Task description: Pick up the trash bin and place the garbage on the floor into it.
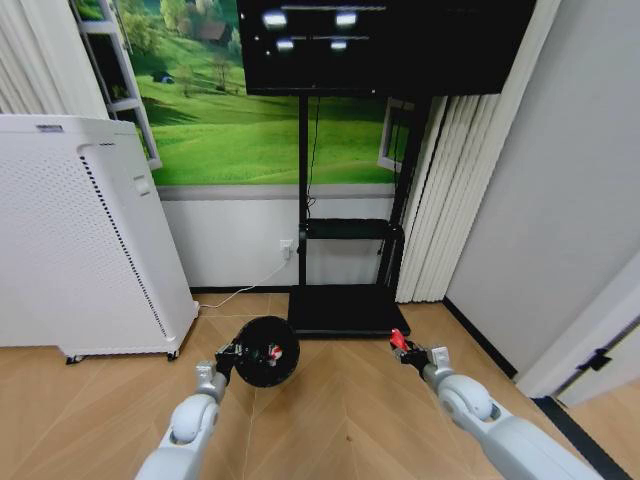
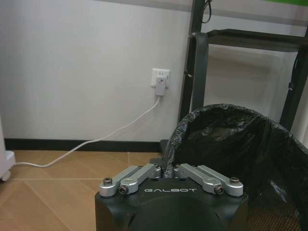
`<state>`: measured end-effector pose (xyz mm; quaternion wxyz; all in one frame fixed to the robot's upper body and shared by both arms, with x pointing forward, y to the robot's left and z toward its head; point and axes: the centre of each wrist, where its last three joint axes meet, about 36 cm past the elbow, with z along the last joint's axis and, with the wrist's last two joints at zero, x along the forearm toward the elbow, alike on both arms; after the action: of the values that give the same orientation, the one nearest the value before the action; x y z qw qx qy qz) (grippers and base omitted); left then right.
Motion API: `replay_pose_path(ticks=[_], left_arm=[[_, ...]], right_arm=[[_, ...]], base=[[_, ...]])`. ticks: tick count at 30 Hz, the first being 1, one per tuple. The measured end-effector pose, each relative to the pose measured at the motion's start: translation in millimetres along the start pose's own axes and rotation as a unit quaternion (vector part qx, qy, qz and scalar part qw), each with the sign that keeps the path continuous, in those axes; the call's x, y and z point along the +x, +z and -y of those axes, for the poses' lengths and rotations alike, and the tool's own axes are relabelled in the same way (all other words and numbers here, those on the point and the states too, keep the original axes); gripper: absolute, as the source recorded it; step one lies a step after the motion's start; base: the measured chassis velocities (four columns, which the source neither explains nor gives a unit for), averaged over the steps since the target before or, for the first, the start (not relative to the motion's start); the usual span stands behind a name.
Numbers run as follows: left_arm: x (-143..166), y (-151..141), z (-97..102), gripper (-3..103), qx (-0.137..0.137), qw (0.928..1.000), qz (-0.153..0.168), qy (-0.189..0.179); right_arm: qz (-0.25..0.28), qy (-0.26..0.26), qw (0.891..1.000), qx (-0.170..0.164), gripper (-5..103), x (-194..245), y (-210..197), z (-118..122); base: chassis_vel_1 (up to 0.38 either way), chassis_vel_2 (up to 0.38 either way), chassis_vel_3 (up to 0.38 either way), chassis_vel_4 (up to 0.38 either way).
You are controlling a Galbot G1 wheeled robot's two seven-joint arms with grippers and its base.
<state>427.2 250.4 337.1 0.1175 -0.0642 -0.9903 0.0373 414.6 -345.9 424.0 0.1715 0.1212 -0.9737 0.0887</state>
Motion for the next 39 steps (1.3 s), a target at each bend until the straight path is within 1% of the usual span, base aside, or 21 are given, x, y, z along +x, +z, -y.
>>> replay_pose_path(ticks=[1,2,3,4,5,7,8,9,10,11,12,15,23,27,28,30,35,36,37,38,39], left_arm=[[-6,4,10.4,4,0.007,1.0000,-0.002,0.003],[-6,4,10.4,4,0.007,1.0000,-0.002,0.003],[-11,6,19.1,4,0.012,0.9999,-0.003,0.006],[-11,6,19.1,4,0.012,0.9999,-0.003,0.006],[-15,7,26.3,4,0.016,0.9998,-0.003,0.010],[-22,8,41.8,4,0.021,0.9996,-0.001,0.019],[-22,8,41.8,4,0.021,0.9996,-0.001,0.019],[-25,8,46.6,4,0.023,0.9995,0.000,0.022],[-28,9,52.2,4,0.024,0.9994,0.000,0.026],[-33,9,62.4,4,0.025,0.9991,0.000,0.034],[-33,9,62.4,4,0.025,0.9991,0.000,0.034],[-39,10,76.3,4,0.024,0.9987,-0.001,0.046],[-50,15,94.2,4,0.017,0.9979,-0.007,0.063],[-62,17,107.2,4,0.013,0.9971,-0.010,0.074],[-62,17,107.2,4,0.013,0.9971,-0.010,0.074],[-69,16,115.8,4,0.010,0.9966,-0.011,0.081],[-74,13,123.5,4,0.009,0.9960,-0.008,0.089],[-74,13,124.6,4,0.008,0.9958,-0.008,0.090],[-74,13,124.6,4,0.008,0.9958,-0.008,0.090],[-74,14,125.2,4,0.007,0.9958,-0.009,0.091],[-74,14,125.2,4,0.007,0.9958,-0.009,0.091]], right_arm=[[0.041,-0.040,0.998,0.003,48,4,1,-2],[0.041,-0.040,0.998,0.003,48,4,1,-2],[0.073,-0.076,0.994,0.002,48,4,3,-4],[0.073,-0.076,0.994,0.002,48,4,3,-4],[0.097,-0.103,0.990,0.001,48,3,6,-7],[0.125,-0.141,0.982,0.001,48,-2,10,-15],[0.125,-0.141,0.982,0.001,48,-2,10,-15],[0.130,-0.150,0.980,0.001,48,-4,11,-18],[0.135,-0.159,0.978,0.003,48,-7,13,-21],[0.140,-0.171,0.975,0.004,48,-13,16,-29],[0.140,-0.171,0.975,0.004,48,-13,16,-29],[0.143,-0.185,0.972,0.002,48,-25,22,-43],[0.147,-0.202,0.968,0.001,48,-49,33,-65],[0.150,-0.215,0.965,-0.003,48,-64,40,-78],[0.150,-0.215,0.965,-0.003,48,-64,40,-78],[0.151,-0.225,0.962,-0.002,48,-71,44,-85],[0.151,-0.231,0.961,0.003,48,-76,50,-91],[0.150,-0.233,0.961,0.004,46,-77,52,-92],[0.150,-0.233,0.961,0.004,46,-77,52,-92],[0.149,-0.236,0.960,0.005,54,-78,52,-92],[0.149,-0.236,0.960,0.005,54,-78,52,-92]], base=[[0.000,0.000,0.000,0.000],[0.000,0.000,0.000,0.000],[0.000,0.000,0.000,0.000],[0.000,0.000,0.000,0.000],[0.000,0.000,0.000,0.000],[0.000,0.000,0.000,0.000],[0.000,0.000,0.000,0.000],[0.000,0.000,0.000,0.000],[0.000,0.000,0.000,0.000],[0.000,0.000,0.000,0.000],[0.000,0.000,0.000,0.000],[0.000,0.000,0.000,0.000],[0.000,0.000,0.000,0.000],[0.000,0.000,0.000,0.000],[0.000,0.000,0.000,0.000],[0.000,0.000,0.000,0.000],[0.000,0.000,0.000,0.000],[0.000,0.000,0.000,0.000],[0.000,0.000,0.000,0.000],[0.000,0.000,0.000,0.000],[0.000,0.000,0.000,0.000]])
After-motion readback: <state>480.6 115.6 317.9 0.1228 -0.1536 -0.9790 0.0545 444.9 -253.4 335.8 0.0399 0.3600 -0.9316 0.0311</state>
